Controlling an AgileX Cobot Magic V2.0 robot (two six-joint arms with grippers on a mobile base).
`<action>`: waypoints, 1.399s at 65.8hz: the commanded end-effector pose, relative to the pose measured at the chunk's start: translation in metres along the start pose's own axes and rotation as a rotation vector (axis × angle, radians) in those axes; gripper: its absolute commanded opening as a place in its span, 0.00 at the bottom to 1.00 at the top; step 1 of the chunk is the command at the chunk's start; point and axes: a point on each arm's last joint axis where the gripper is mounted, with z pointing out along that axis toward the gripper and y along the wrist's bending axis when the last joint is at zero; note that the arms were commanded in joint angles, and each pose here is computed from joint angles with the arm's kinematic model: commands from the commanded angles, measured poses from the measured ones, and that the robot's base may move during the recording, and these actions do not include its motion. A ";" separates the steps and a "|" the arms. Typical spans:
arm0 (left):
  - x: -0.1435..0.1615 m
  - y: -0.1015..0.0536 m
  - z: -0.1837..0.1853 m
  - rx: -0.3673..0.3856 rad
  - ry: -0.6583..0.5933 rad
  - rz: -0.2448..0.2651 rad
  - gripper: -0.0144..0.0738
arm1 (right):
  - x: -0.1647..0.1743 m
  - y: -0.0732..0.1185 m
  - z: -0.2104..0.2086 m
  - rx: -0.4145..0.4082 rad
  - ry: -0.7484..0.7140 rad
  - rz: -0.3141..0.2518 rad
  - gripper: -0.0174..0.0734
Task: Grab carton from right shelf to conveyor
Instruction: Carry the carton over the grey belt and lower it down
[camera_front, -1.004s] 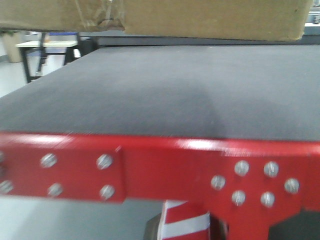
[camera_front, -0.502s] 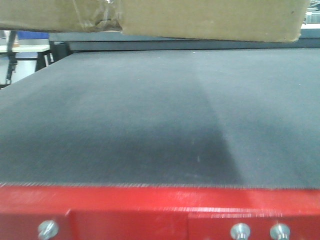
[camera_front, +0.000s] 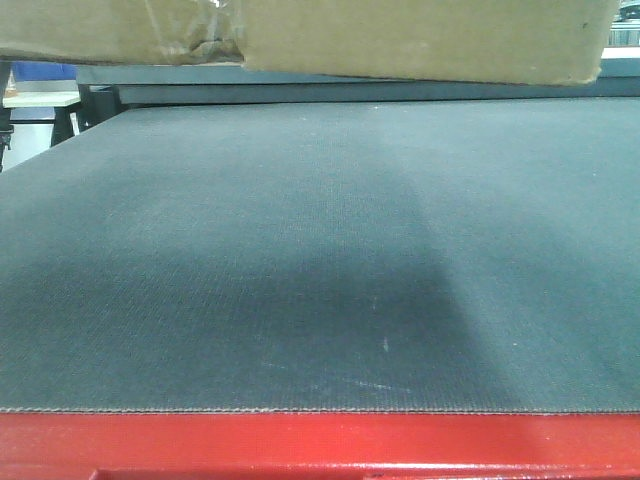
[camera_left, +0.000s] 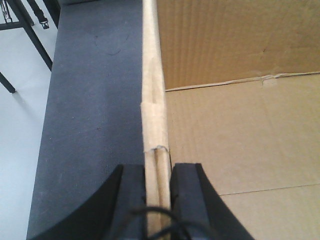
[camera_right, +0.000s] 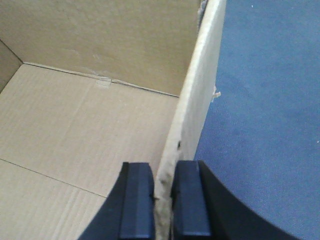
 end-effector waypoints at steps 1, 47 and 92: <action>-0.003 0.010 -0.005 -0.083 -0.039 0.028 0.14 | -0.004 -0.001 -0.010 0.007 -0.051 -0.025 0.12; -0.003 0.010 -0.005 -0.083 -0.039 0.028 0.14 | -0.004 -0.001 -0.010 0.007 -0.051 -0.025 0.12; 0.001 -0.034 0.059 0.085 0.112 0.007 0.14 | -0.011 -0.032 0.028 0.140 -0.015 -0.039 0.12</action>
